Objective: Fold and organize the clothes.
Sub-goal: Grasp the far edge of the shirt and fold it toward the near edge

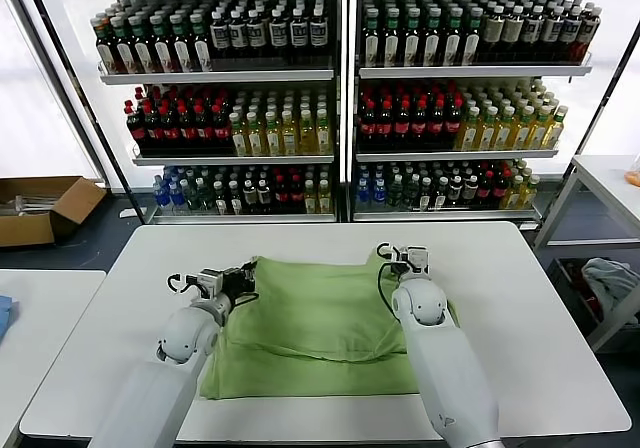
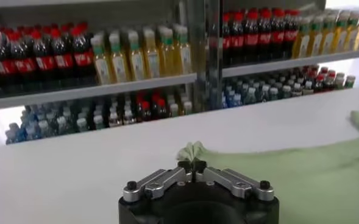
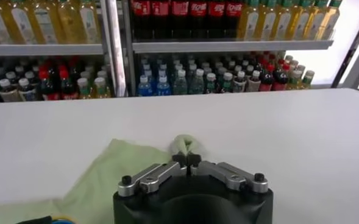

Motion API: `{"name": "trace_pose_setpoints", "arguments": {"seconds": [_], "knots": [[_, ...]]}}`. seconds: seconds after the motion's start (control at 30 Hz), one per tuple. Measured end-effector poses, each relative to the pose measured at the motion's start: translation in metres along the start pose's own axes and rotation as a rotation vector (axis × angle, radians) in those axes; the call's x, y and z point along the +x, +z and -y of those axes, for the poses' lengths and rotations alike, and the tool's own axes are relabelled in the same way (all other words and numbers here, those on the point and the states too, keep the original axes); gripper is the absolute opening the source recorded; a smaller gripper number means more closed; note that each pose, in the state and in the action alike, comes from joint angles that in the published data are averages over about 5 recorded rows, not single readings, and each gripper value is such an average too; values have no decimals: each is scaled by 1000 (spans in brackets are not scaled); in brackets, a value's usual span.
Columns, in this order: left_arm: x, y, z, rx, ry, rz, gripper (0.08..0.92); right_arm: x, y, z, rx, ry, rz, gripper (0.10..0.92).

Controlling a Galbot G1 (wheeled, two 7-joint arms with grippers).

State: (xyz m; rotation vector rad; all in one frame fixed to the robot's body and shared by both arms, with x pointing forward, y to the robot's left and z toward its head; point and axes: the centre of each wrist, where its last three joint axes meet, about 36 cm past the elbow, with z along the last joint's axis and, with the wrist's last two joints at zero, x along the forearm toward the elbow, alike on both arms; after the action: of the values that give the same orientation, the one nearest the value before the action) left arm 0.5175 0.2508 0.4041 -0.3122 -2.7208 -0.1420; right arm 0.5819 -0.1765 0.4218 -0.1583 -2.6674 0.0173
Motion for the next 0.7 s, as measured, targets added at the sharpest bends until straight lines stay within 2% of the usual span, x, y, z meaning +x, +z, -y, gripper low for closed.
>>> {"name": "trace_pose_setpoints", "arguments": {"seconds": [0.4,0.7], "knots": [[32,2,2,-10,-4,54,84,47,-15,15,-35,0,123,112],[63,13,9,-22,-1,71,84,84,5,27,-42,19,150,112]]}}
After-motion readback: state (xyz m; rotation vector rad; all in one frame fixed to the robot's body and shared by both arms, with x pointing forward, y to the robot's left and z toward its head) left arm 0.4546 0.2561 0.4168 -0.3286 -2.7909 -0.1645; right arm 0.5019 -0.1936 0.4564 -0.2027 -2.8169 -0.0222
